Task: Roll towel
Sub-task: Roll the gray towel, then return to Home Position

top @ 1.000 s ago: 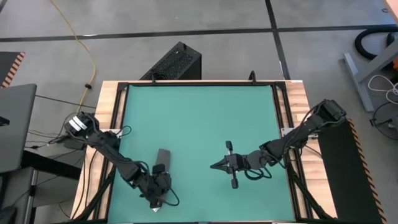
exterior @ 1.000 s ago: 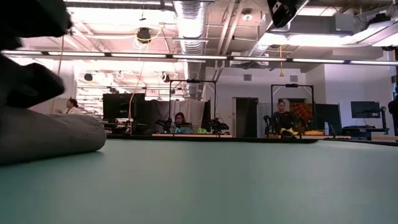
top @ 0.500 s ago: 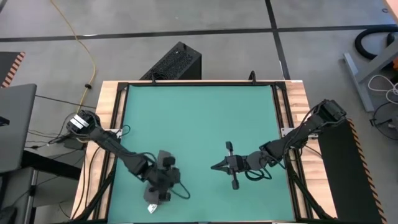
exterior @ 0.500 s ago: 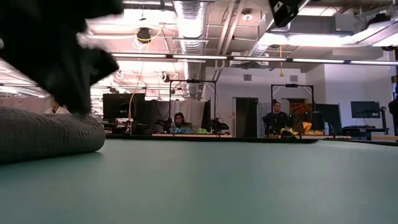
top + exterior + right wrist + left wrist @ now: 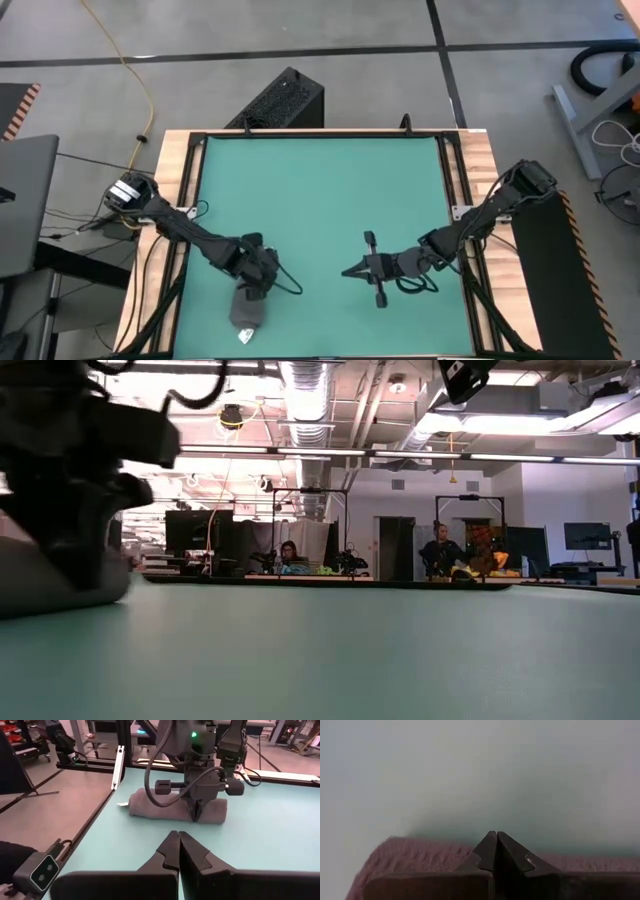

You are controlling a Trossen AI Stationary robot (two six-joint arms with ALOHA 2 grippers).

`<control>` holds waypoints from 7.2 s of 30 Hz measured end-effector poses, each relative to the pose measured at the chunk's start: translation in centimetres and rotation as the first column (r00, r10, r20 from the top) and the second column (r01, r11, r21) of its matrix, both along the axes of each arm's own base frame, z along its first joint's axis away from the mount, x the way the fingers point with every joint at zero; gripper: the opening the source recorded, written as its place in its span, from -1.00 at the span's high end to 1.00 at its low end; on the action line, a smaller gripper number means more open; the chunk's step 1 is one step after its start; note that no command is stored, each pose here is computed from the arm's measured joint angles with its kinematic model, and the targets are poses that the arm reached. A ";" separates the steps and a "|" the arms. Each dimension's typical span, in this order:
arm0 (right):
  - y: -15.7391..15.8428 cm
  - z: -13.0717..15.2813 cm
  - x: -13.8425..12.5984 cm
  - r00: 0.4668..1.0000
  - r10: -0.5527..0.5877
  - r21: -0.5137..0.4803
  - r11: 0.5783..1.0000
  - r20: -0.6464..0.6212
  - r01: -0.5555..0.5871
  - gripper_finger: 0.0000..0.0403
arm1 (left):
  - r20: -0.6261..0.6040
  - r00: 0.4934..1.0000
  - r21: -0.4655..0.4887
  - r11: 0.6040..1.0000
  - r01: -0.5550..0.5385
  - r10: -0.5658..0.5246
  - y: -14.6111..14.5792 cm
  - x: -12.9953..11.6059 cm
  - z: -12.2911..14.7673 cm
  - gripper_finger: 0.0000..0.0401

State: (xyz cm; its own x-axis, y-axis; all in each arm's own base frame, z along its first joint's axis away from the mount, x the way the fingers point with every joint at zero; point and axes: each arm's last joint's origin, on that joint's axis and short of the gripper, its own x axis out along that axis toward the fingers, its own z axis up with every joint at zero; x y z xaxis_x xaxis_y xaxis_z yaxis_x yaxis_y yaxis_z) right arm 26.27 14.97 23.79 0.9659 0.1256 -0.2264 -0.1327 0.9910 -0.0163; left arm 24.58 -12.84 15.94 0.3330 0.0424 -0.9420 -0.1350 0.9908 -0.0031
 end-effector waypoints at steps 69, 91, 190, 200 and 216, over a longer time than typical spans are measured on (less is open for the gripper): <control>-0.8 -0.1 0.4 1.000 -0.008 -0.010 1.000 -0.012 0.008 0.90 | -0.003 0.995 0.029 0.994 -0.103 0.103 2.5 -5.8 3.9 1.00; -0.3 -0.1 0.1 1.000 0.014 -0.010 1.000 -0.015 -0.014 0.90 | 0.046 0.985 0.004 0.986 -0.168 0.168 5.9 -5.0 4.1 1.00; -17.5 -10.0 -15.0 0.821 -0.547 0.422 0.713 -0.165 0.560 0.89 | 0.916 0.400 0.040 0.992 -0.116 0.009 13.3 -14.1 0.2 1.00; -17.5 -10.1 -15.0 0.820 -0.547 0.421 0.712 -0.169 0.562 0.89 | 0.916 0.400 0.040 0.992 -0.116 0.010 13.3 -14.1 0.2 1.00; -17.5 -10.1 -15.0 0.820 -0.547 0.420 0.712 -0.170 0.562 0.89 | 0.916 0.401 0.039 0.993 -0.116 0.011 13.3 -14.1 0.2 1.00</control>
State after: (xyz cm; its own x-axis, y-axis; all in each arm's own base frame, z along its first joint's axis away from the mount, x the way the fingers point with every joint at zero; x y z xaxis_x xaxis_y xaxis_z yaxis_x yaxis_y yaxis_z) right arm 11.30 -2.52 13.69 0.8869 -0.3392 -0.3135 0.4504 0.7854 0.4245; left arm 10.43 0.44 16.15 0.9847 0.1603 -0.0690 -0.1660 0.9824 -0.0861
